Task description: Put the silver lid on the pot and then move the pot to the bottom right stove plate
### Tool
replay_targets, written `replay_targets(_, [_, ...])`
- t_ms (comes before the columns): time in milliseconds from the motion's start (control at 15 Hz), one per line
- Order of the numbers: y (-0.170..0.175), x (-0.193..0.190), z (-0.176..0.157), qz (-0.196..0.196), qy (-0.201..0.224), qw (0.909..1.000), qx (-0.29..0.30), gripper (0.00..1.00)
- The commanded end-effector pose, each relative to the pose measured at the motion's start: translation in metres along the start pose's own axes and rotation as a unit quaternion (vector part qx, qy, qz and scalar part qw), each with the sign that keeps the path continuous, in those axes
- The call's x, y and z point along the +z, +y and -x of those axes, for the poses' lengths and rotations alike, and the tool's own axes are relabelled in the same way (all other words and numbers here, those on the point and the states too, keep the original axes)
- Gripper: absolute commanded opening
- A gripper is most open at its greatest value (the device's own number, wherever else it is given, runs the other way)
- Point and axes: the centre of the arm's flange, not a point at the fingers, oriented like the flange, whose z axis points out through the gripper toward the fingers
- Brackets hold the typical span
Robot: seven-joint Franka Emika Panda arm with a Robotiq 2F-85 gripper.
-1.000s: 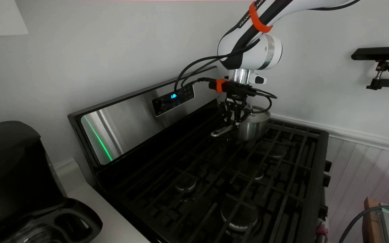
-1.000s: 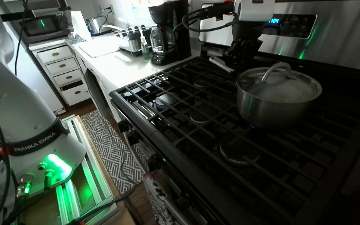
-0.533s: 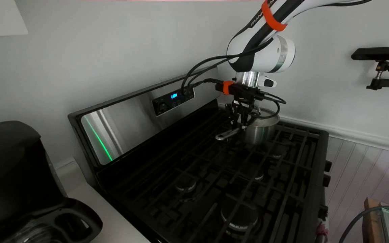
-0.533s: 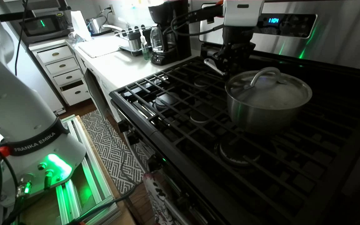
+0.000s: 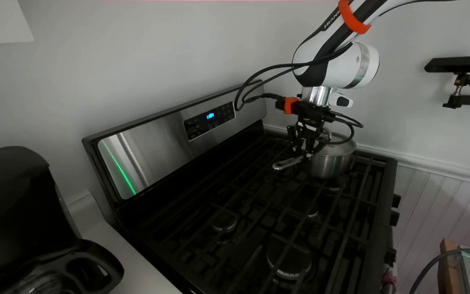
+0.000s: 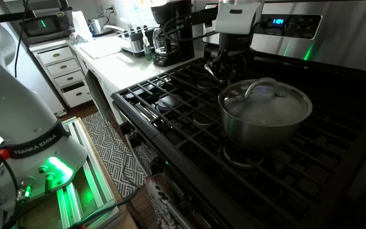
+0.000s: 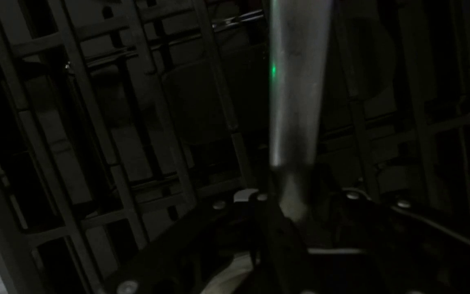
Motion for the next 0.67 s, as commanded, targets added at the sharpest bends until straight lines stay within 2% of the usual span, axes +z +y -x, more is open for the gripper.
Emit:
replay_targets(0, [0.026,-0.012,-0.006,-0.010,-0.010,0.9996,0.025,0.07])
replay_targets(600, [0.053,-0.012,-0.006,-0.018,-0.013,0.9995,0.023,0.07])
